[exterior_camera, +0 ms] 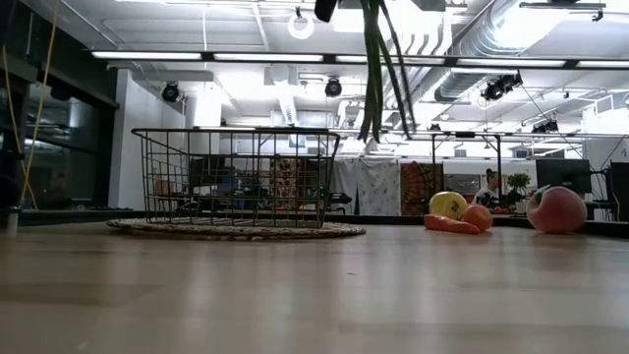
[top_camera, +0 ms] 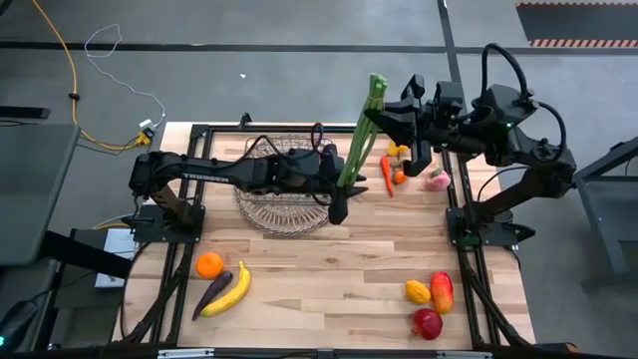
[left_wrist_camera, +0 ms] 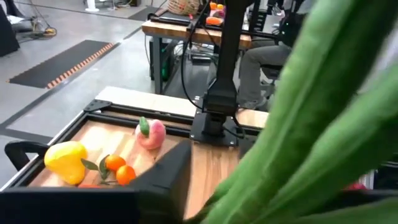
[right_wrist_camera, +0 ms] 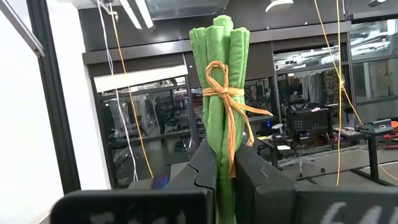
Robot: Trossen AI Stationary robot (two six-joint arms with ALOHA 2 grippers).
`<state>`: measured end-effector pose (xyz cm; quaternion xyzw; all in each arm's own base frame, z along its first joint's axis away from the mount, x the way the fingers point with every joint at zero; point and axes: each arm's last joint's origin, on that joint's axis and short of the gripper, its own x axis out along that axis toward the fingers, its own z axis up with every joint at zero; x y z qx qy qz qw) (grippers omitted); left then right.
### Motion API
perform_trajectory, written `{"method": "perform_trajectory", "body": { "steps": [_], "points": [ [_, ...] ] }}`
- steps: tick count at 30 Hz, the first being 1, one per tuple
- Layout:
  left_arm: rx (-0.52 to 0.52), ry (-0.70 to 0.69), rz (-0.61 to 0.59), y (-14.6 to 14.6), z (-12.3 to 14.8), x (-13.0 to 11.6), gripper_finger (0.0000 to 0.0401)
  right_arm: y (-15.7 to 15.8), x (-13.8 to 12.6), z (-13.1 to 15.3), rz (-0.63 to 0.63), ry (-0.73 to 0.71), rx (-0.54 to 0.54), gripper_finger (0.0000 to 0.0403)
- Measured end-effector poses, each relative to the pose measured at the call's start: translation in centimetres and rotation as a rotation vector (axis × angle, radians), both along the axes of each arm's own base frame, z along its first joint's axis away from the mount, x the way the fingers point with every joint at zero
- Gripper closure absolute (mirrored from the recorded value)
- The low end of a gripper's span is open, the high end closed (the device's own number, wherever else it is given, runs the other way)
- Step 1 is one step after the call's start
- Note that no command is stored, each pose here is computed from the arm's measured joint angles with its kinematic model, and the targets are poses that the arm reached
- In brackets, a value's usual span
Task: Build produce basket
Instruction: Put the green string beans into the wire basket
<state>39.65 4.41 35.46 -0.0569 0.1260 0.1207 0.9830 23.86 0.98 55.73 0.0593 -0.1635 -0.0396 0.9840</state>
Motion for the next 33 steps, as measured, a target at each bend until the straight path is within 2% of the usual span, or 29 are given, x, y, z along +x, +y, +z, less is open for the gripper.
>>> {"method": "perform_trajectory", "body": {
  "steps": [4, 6, 9, 13, 17, 22, 25, 28, 33],
  "points": [
    [0.017, 0.0, -0.01, -0.1, 0.4, -0.4, 0.0376, 0.0, 0.0, 0.0, 0.0, -0.001, 0.002, 0.0398],
    [0.025, 0.02, -0.014, -0.1, 0.4, -0.6, 0.0391, 0.0, 0.0, 0.0, 0.0, 0.0, 0.002, 0.0398],
    [0.045, 0.046, -0.006, -0.1, 0.7, -1.1, 0.0386, -0.1, 0.1, 0.0, -0.001, 0.001, 0.007, 0.0398],
    [0.118, 0.08, 0.017, 0.6, 2.3, -3.1, 0.0396, -0.8, 0.3, 0.0, -0.029, -0.015, 0.01, 0.0398],
    [0.22, 0.112, 0.098, 2.1, 4.4, -6.1, 0.0397, -2.2, 0.4, 0.4, -0.043, -0.061, 0.023, 0.0398],
    [0.335, 0.169, 0.23, 4.3, 6.8, -10.5, 0.0399, -4.1, 1.6, 1.1, 0.02, -0.066, 0.034, 0.0398],
    [0.336, 0.239, 0.281, 5.5, 7.2, -12.7, 0.0399, -5.0, 3.6, 0.8, 0.055, 0.003, 0.029, 0.0398],
    [0.339, 0.303, 0.303, 6.1, 7.3, -14.5, 0.0399, -6.0, 6.1, -0.3, 0.048, 0.14, 0.022, 0.0398],
    [0.434, 0.48, 0.291, 6.5, 7.0, -16.6, 0.04, -7.8, 8.9, -2.3, 0.004, 0.376, 0.001, 0.0398]
  ]
}}
